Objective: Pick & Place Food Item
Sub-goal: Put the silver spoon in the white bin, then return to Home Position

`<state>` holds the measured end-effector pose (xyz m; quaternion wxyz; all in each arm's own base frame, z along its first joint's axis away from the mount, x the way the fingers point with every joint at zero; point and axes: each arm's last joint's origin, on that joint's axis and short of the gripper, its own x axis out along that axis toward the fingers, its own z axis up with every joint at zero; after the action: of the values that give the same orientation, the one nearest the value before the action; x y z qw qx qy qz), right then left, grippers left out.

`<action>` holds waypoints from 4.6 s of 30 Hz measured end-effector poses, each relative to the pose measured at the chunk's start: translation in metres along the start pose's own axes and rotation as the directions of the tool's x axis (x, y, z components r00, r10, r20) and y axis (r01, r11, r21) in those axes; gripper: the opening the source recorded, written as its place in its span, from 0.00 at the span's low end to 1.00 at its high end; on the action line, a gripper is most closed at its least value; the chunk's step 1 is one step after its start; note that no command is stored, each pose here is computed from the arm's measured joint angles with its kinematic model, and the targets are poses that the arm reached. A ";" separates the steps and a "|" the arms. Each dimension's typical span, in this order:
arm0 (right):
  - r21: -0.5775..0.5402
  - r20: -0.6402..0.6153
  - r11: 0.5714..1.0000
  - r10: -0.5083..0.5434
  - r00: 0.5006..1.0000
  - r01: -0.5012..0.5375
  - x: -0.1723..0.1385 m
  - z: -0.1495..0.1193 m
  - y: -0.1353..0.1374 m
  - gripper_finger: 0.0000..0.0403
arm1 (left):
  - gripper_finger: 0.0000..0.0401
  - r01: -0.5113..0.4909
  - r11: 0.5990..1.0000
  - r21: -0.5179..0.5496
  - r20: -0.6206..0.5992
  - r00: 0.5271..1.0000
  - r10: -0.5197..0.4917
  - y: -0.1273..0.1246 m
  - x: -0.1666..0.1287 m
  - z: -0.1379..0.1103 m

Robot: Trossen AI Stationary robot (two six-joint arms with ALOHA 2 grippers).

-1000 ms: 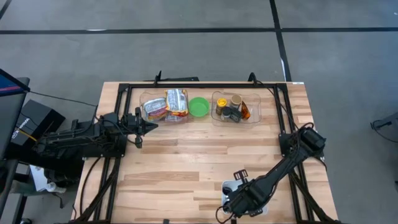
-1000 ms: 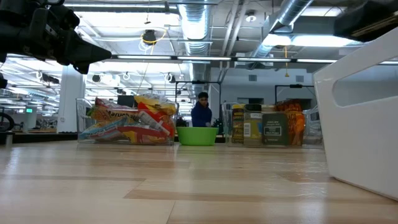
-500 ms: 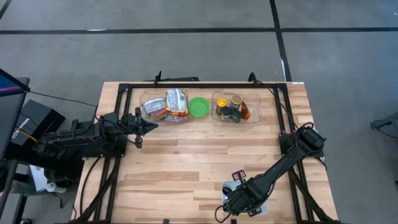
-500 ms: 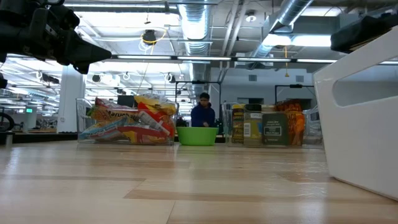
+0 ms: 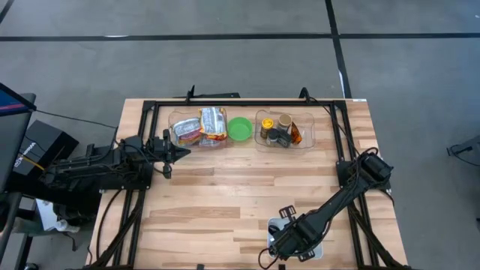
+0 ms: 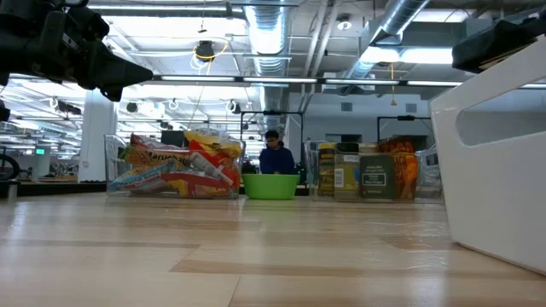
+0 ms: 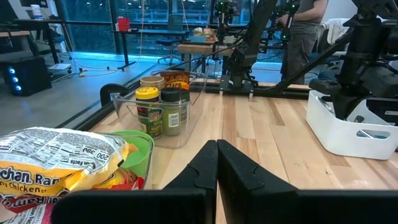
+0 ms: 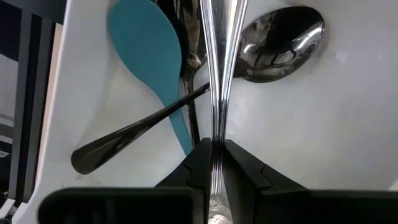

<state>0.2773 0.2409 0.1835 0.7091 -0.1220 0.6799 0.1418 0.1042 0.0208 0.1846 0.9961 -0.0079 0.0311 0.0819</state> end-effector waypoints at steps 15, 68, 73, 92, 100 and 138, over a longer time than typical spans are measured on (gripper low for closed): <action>0.004 0.002 1.000 0.001 1.000 -0.001 0.000 0.001 -0.001 0.08 | 0.00 0.000 1.000 0.000 0.000 1.000 0.000 0.000 0.000 0.000; 0.026 0.125 0.999 0.040 0.991 -0.043 -0.031 -0.001 -0.003 0.22 | 0.00 0.000 1.000 0.000 0.000 1.000 0.000 0.000 0.000 0.000; 0.053 0.263 0.998 0.009 0.965 -0.024 -0.058 -0.001 -0.014 0.22 | 0.00 0.000 1.000 0.000 0.000 1.000 0.000 0.000 0.000 0.000; 0.105 0.453 0.988 -0.151 0.878 0.115 -0.096 0.005 -0.067 0.12 | 0.00 0.000 1.000 0.000 0.000 1.000 0.000 0.000 0.000 0.000; 0.155 0.445 0.982 -0.167 0.880 0.108 -0.095 0.009 -0.086 0.03 | 0.00 0.000 1.000 0.000 0.000 1.000 0.000 0.000 0.000 0.000; 0.149 0.700 0.988 -0.133 0.701 0.038 -0.119 0.030 -0.173 0.00 | 0.00 0.000 1.000 0.000 0.000 1.000 0.000 0.000 0.000 0.000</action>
<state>0.3646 0.0869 0.3004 0.9275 -0.0458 0.3567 0.1023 0.1042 0.0208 0.1846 0.9961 -0.0079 0.0310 0.0820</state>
